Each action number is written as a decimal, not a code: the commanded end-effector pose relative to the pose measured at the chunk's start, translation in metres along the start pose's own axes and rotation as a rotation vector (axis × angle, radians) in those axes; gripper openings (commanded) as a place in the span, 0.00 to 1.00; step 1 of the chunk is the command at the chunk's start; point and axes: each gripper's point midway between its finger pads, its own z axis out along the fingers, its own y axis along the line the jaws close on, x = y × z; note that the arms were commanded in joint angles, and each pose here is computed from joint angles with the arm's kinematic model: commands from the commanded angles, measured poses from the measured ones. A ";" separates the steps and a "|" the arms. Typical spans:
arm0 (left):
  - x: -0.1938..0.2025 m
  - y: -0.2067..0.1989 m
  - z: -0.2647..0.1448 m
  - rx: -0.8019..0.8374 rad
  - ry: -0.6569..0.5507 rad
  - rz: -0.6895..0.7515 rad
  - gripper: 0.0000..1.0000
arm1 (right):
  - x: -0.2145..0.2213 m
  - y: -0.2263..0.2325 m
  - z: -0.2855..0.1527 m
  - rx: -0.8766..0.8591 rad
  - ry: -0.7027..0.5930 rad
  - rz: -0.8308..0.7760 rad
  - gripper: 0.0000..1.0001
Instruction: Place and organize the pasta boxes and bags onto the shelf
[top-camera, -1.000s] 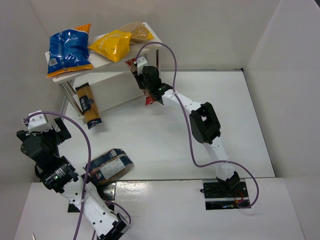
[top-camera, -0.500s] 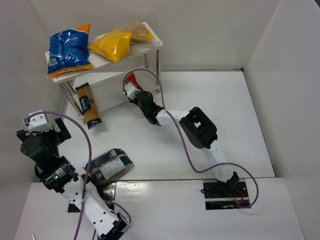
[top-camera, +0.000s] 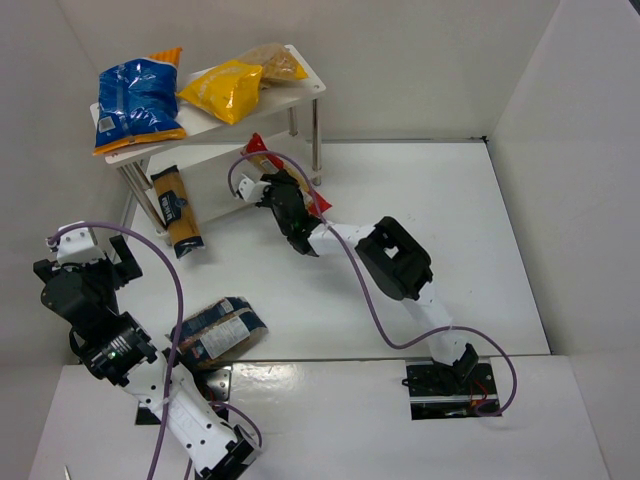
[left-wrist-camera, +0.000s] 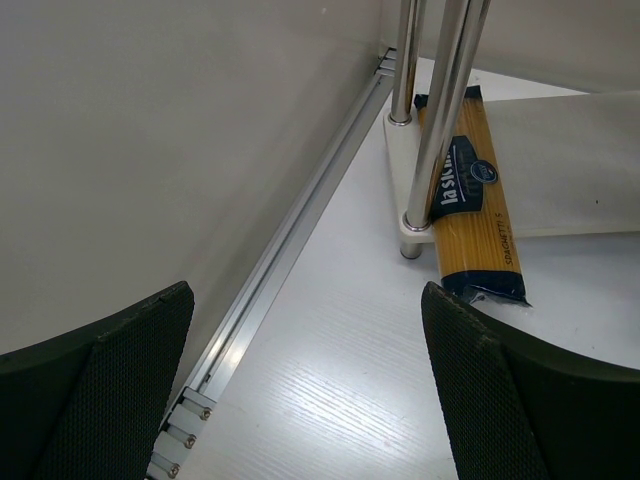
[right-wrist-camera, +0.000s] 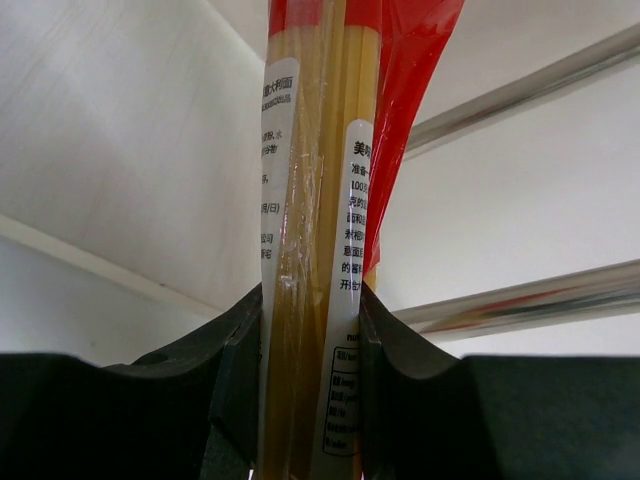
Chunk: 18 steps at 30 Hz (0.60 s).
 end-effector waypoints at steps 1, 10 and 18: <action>-0.003 -0.002 0.003 0.020 -0.017 0.011 1.00 | -0.070 -0.074 -0.004 0.235 -0.154 0.018 0.00; -0.003 -0.002 0.003 0.020 -0.017 0.011 1.00 | -0.080 -0.073 0.021 0.229 -0.159 0.064 0.00; -0.003 -0.002 0.003 0.020 -0.017 0.011 1.00 | -0.060 -0.068 0.046 0.244 -0.122 0.078 0.00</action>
